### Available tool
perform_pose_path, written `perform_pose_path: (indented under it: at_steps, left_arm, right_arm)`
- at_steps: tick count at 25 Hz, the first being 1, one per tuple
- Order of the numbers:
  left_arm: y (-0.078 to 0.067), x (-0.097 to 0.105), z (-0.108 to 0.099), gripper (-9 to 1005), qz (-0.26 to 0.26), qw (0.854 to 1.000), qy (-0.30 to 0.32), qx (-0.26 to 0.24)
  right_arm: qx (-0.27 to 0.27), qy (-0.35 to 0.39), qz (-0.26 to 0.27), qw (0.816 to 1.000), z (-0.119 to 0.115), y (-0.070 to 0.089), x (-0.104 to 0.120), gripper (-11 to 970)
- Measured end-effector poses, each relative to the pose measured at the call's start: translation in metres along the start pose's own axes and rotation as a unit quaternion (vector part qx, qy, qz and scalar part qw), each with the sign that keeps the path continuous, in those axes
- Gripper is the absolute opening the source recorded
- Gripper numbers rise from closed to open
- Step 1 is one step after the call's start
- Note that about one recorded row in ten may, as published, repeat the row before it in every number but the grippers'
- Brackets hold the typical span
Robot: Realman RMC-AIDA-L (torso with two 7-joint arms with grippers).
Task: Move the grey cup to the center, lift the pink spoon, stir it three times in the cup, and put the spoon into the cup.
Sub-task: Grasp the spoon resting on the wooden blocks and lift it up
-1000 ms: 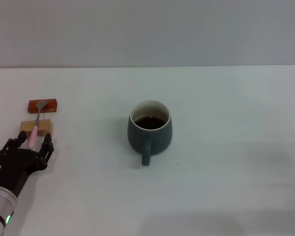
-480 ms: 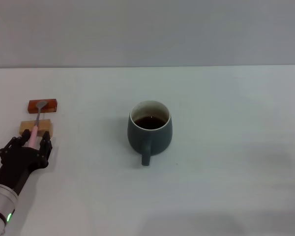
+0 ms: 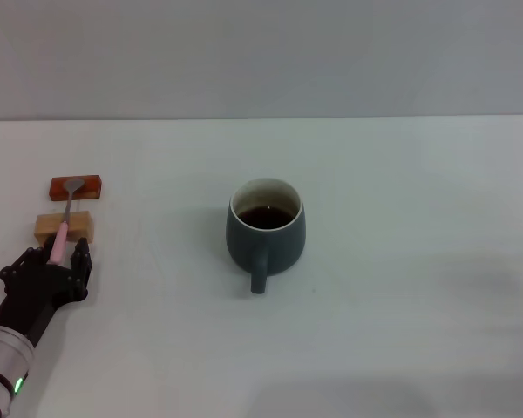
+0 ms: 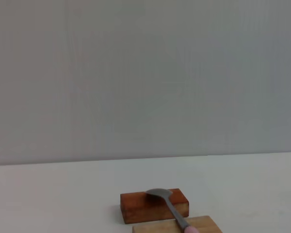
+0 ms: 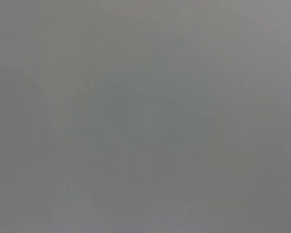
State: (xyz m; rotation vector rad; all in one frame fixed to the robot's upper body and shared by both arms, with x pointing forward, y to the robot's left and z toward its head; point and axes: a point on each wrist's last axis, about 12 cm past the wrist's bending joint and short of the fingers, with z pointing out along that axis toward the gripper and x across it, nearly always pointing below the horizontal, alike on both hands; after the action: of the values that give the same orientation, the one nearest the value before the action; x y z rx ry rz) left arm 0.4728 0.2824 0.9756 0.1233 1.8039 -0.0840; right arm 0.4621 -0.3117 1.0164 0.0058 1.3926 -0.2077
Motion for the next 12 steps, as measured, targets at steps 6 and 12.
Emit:
perform_pose_path:
  at_steps: [6, 12]
  left_arm:
    - [0.0007, -0.0004, -0.0004, 406, -0.001, 1.000, -0.002, -0.001]
    - [0.0004, -0.0011, -0.0018, 408, -0.001, 1.000, -0.008, 0.000]
  right_arm:
    - [-0.002, -0.001, 0.000, 1.000, 0.0009, 0.0008, -0.0004, -1]
    - [-0.005, -0.001, 0.000, 1.000, 0.0022, 0.0020, -0.0005, 0]
